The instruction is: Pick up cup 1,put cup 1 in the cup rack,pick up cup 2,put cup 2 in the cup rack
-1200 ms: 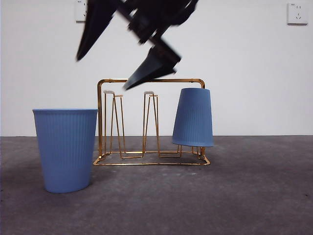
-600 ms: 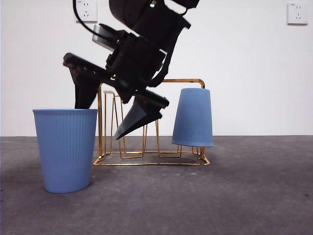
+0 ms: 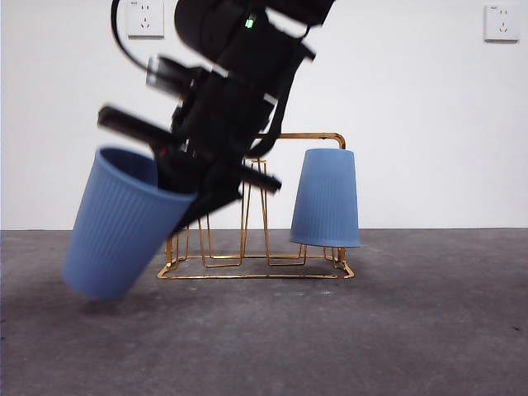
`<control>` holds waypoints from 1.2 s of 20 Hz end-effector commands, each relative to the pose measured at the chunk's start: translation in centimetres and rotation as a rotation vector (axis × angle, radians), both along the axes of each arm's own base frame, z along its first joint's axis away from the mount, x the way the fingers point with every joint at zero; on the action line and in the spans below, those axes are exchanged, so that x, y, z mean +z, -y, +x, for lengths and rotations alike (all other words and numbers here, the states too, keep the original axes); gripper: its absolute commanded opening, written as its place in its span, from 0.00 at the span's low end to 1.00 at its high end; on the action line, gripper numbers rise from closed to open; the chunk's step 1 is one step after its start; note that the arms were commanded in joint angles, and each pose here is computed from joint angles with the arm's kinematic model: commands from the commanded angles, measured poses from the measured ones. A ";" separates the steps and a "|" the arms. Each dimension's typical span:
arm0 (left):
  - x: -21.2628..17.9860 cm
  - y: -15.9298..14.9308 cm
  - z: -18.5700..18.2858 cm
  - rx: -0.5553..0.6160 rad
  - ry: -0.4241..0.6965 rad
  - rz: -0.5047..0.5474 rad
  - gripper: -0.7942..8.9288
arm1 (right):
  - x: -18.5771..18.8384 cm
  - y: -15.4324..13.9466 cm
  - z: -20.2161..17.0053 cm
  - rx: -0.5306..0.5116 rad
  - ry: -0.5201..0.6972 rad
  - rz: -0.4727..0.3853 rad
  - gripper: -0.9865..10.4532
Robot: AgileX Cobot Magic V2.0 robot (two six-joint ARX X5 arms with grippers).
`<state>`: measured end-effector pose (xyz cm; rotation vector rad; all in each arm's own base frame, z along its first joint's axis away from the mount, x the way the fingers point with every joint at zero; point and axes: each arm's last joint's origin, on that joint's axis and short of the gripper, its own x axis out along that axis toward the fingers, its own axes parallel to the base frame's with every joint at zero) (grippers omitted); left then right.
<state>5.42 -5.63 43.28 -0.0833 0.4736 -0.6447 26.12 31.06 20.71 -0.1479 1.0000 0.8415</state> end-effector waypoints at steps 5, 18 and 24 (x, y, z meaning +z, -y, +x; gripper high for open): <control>3.1 1.1 0.2 -0.178 0.184 -0.289 0.54 | 16.5 6.9 -5.6 -0.025 0.436 0.273 0.08; 7.6 6.2 3.1 -0.644 0.383 -0.707 0.60 | 30.0 22.3 -18.7 -0.069 1.050 0.748 0.08; 7.7 9.7 5.8 -0.743 0.378 -0.813 0.60 | 31.6 23.9 -20.6 0.052 1.167 0.918 0.08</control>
